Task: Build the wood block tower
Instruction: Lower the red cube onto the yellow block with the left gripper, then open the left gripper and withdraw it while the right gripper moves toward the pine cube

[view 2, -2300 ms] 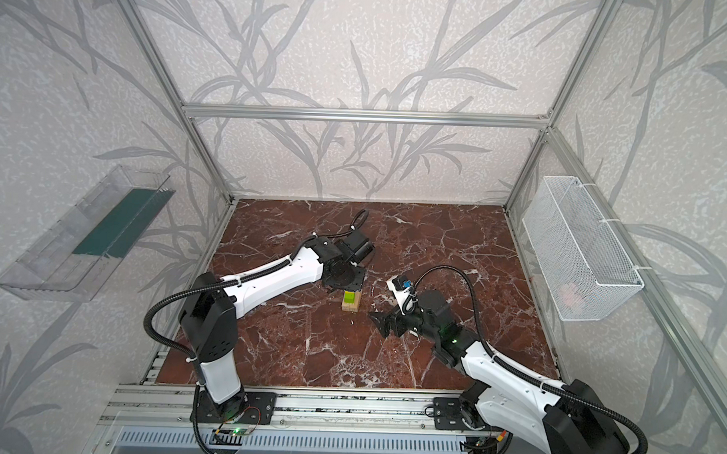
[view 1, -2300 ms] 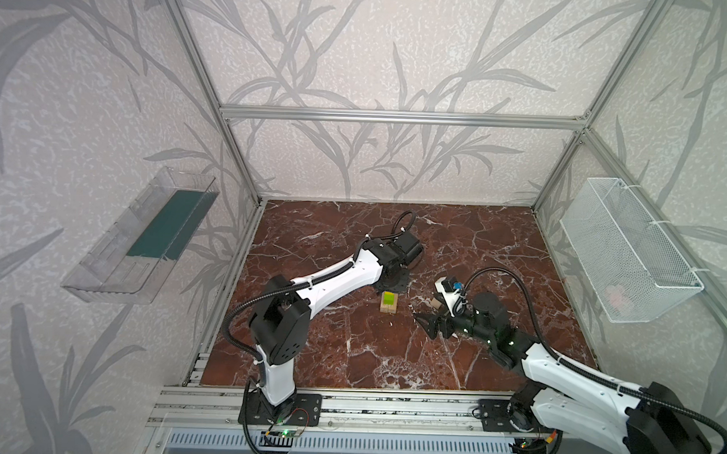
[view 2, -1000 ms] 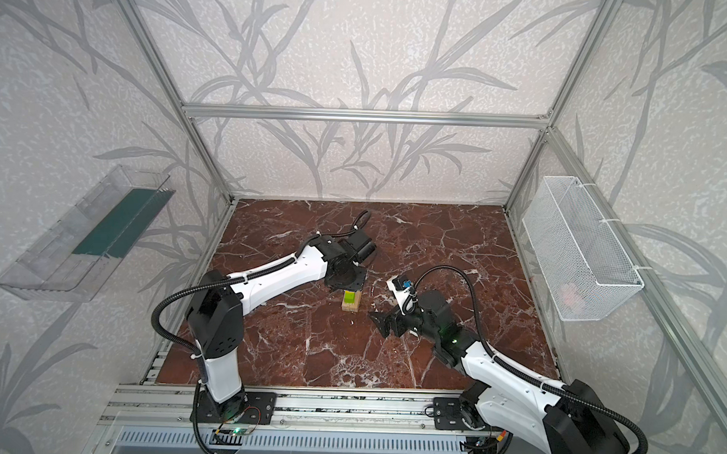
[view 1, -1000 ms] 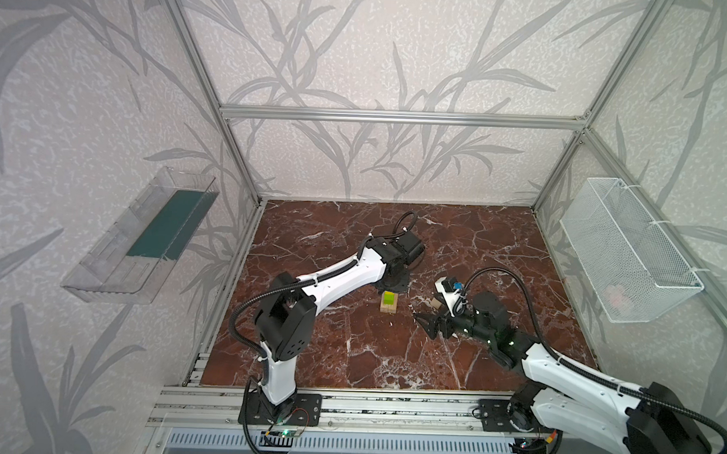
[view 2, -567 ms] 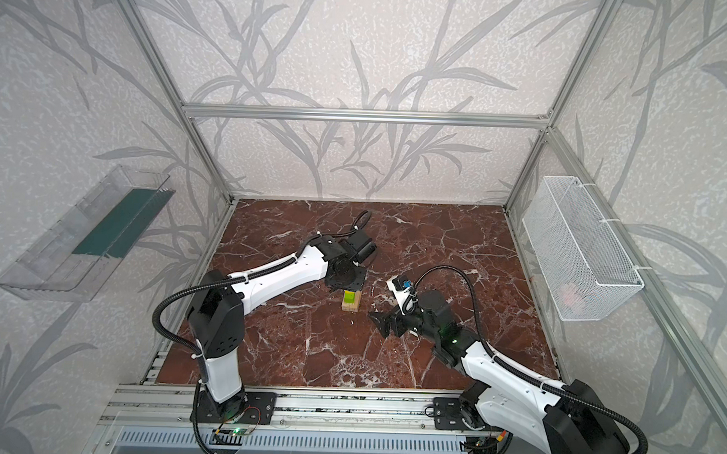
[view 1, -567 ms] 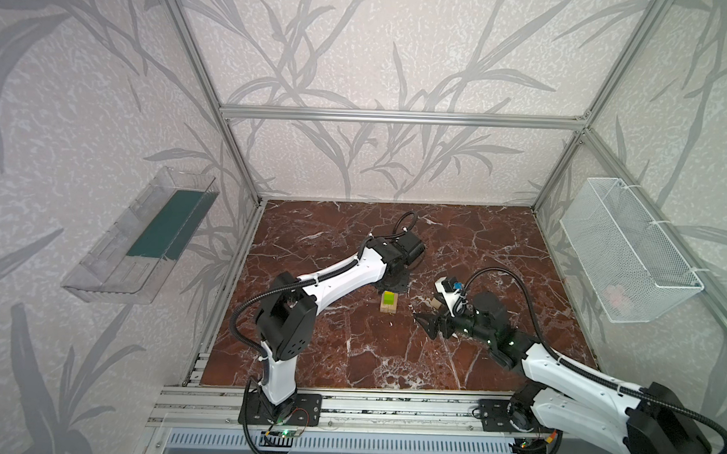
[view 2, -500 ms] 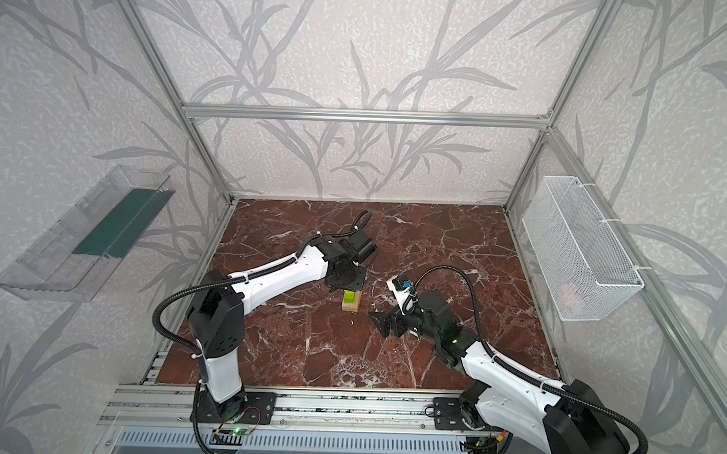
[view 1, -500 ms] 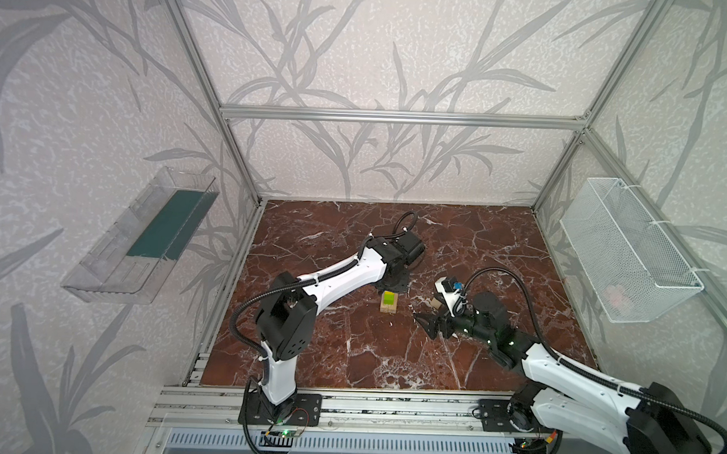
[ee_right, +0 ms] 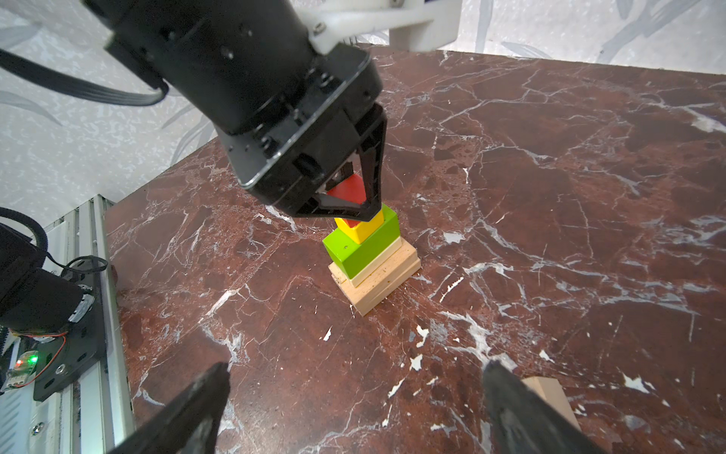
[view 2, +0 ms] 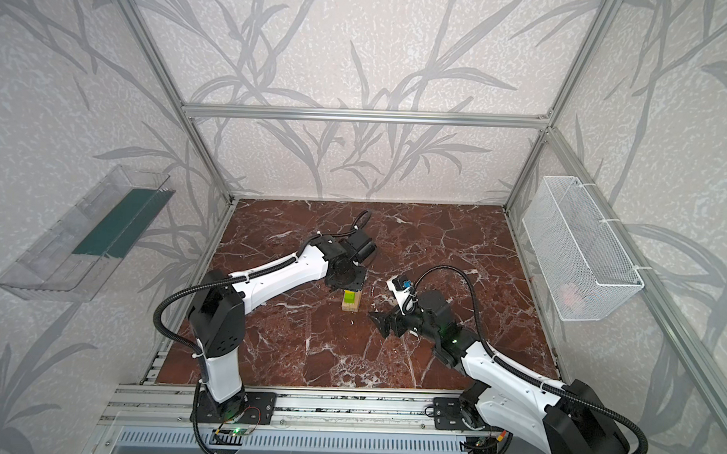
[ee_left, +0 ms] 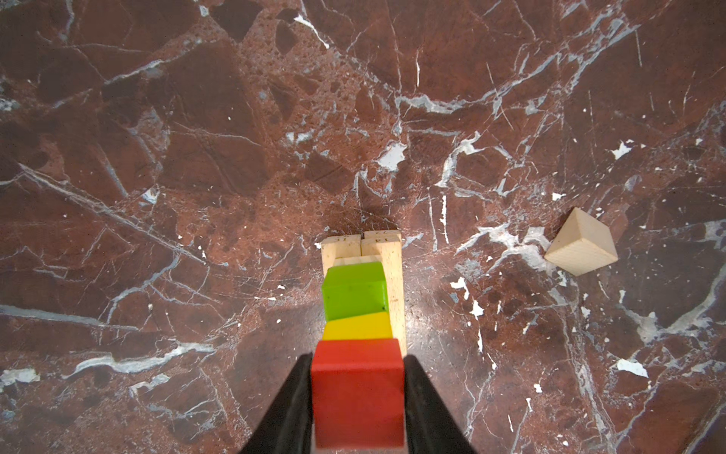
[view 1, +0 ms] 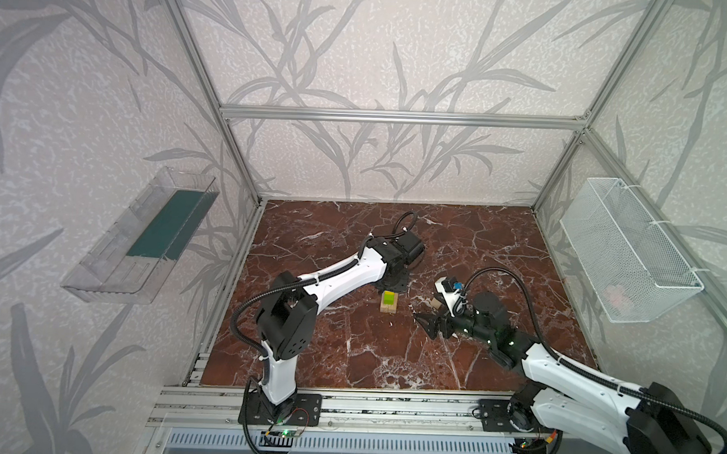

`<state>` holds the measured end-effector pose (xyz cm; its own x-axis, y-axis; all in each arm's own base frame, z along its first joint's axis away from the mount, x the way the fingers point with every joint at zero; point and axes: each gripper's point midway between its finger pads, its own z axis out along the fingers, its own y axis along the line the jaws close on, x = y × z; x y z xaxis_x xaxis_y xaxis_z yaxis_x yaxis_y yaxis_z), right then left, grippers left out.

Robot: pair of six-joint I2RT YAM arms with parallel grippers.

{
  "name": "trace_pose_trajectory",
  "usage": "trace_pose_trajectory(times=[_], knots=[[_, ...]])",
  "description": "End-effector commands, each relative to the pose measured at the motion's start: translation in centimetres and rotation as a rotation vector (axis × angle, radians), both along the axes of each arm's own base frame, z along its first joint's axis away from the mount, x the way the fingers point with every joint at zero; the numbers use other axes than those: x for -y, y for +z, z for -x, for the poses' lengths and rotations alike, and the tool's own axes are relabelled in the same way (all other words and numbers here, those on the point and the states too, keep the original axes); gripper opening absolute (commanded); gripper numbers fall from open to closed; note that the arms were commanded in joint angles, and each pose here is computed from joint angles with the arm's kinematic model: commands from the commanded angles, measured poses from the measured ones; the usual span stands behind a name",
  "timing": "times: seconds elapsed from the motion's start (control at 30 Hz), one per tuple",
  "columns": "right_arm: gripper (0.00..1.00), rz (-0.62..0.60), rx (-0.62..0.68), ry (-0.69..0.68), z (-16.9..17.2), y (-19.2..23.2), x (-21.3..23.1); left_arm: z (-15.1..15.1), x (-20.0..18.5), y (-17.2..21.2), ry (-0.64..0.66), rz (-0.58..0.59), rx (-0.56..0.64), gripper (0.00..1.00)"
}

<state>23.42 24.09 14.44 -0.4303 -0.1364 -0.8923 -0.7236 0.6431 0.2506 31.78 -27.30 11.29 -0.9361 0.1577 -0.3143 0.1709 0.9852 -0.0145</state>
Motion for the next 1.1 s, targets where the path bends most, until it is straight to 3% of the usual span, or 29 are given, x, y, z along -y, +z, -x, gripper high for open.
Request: trace_pose_trajectory(times=[0.0, 0.57, 0.77, 0.93, 1.07], knots=[[0.99, 0.001, 0.019, -0.004, 0.1, 0.2, 0.2, -0.2, -0.1, 0.3, 0.011, -0.012, -0.002, 0.39], [0.99, 0.019, -0.001, -0.075, -0.7, -0.1, 1.0, -0.3, 0.6, 3.9, 0.013, 0.084, 0.049, 0.57], [0.99, 0.060, -0.084, -0.266, -2.5, -1.3, 3.2, -0.2, -0.7, 8.3, 0.020, 0.128, 0.153, 0.66], [0.99, 0.162, -0.265, -0.477, -3.9, -2.6, 5.5, 0.1, -3.5, 11.2, 0.007, 0.147, 0.287, 0.76], [0.99, 0.217, -0.392, -0.589, -4.6, -4.2, 6.1, 0.7, -5.7, 12.5, -0.023, 0.240, 0.336, 0.87]])
